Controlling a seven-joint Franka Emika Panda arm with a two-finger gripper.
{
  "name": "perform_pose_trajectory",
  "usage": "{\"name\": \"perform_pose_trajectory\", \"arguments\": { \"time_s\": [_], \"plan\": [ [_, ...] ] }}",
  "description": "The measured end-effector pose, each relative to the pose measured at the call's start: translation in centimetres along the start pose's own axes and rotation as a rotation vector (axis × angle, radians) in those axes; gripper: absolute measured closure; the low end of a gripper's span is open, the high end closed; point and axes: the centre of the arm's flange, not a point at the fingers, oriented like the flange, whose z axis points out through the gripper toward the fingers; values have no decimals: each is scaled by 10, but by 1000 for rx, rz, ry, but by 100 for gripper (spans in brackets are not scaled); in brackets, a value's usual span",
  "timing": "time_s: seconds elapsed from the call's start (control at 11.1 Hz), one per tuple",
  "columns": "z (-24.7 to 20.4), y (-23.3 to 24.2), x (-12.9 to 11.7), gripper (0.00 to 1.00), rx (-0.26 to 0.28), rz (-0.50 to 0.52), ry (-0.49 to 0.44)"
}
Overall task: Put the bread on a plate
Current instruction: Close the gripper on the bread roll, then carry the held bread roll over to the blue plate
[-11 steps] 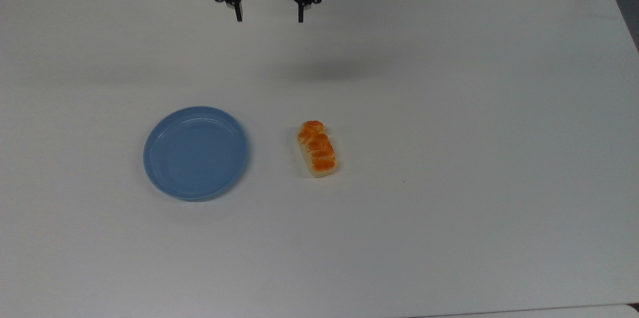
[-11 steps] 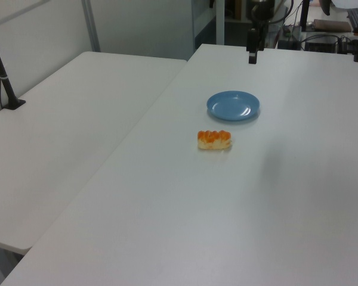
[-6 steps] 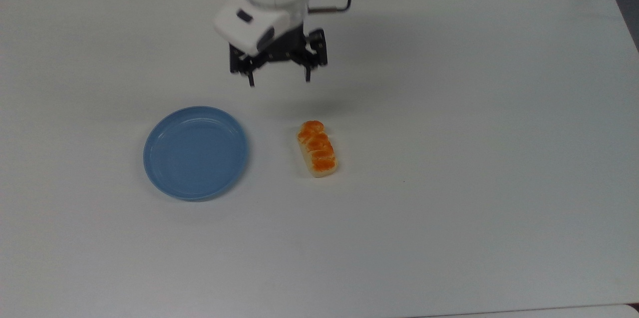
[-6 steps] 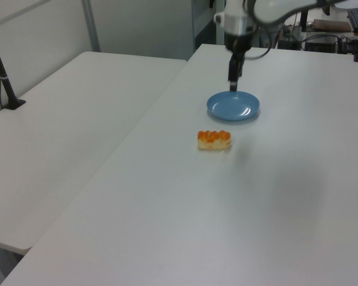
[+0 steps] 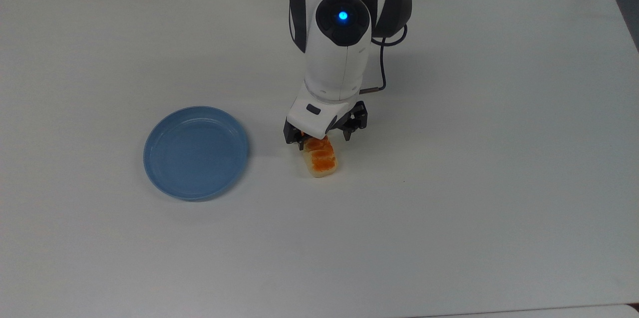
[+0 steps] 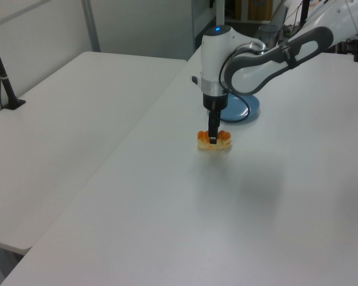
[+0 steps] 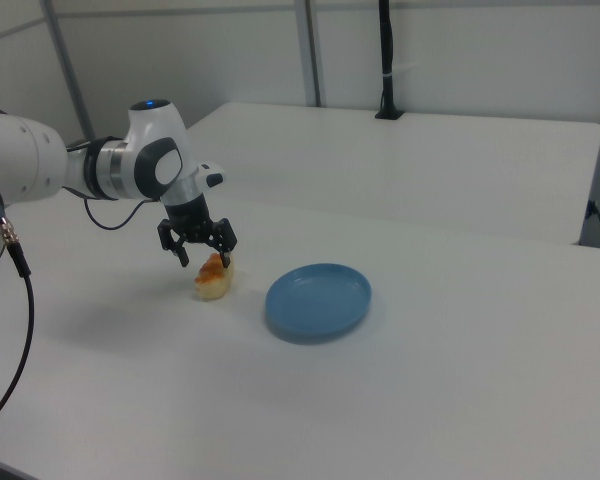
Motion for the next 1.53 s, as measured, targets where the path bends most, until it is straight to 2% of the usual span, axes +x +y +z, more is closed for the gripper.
{"name": "perform_pose_trajectory", "arguments": {
  "time_s": [0.36,0.45,0.63,0.72,0.81,0.99,1.26,1.53],
  "plan": [
    [8,5,3,4,-3,7,10],
    [9,5,3,16,-3,7,9],
    [17,5,2,24,-3,7,-4],
    [21,5,2,25,-3,6,-9],
    [22,5,2,34,-3,6,-10],
    [21,10,2,37,-5,14,-8],
    [-2,61,1,37,-18,67,19],
    [-28,129,-17,37,-22,119,4]
  ]
}}
